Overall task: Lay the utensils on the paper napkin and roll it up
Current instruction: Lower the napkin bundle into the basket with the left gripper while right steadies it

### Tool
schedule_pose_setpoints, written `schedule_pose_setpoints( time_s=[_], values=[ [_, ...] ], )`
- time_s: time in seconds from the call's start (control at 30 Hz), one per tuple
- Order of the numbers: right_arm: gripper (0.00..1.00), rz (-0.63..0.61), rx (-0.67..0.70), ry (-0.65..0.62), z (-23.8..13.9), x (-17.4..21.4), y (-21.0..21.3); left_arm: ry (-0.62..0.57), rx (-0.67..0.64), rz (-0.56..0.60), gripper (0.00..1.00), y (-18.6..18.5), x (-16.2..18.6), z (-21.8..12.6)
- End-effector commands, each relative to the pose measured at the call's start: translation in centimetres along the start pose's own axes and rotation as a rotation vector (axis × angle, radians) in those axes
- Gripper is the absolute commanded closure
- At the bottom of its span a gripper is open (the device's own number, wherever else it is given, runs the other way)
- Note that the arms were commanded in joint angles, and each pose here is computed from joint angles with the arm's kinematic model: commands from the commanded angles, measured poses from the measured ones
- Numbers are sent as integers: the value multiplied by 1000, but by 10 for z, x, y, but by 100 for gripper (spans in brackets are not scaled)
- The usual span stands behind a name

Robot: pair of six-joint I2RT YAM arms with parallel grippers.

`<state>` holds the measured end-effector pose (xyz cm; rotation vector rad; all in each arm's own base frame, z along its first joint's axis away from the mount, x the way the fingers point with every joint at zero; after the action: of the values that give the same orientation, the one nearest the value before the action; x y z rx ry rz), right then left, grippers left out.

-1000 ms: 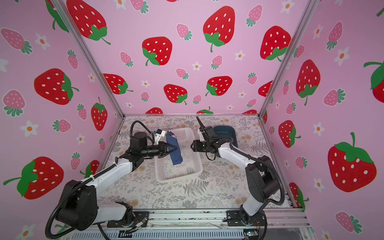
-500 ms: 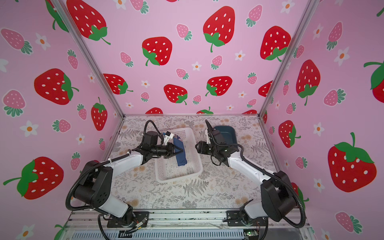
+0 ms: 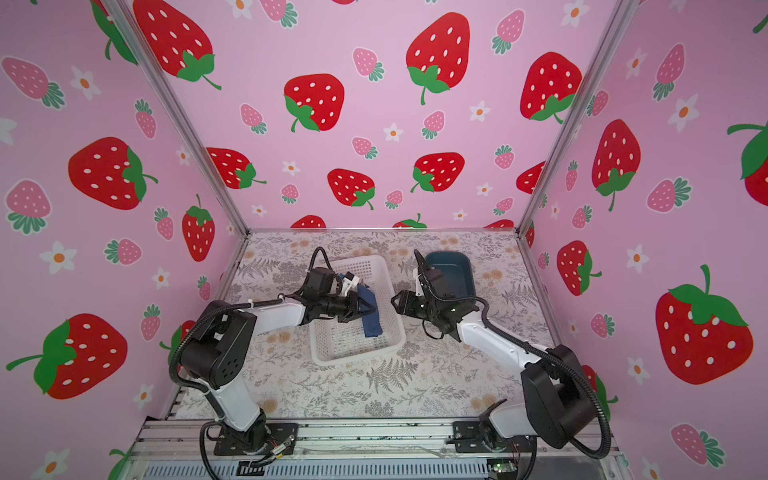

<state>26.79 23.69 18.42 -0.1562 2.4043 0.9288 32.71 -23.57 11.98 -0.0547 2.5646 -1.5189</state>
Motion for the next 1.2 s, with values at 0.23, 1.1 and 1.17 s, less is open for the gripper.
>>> schedule_pose_setpoints(
  time_s=[0.23, 1.1, 1.17],
  values=[
    [43, 29, -105, 179, 29, 25, 1, -9, -8, -20, 89, -2, -17, 19],
    [43, 22, -111, 216, 34, 43, 13, 72, -152, -88, 89, 45, -16, 43],
    [43, 21, -105, 210, 33, 42, 13, 79, -172, -92, 88, 48, -14, 43]
  ],
)
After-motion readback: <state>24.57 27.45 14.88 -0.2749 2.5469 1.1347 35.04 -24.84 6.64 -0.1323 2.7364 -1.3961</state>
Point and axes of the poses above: each gripper's point midway between its finger pads, its own z axis out along the fingers, its own y axis along the line the jaws close on, x = y × z, the point moved 6 cm from there along -z, back along the fingers, and after that the axes turned 3 degrees about -z, right-handed, at the moved point
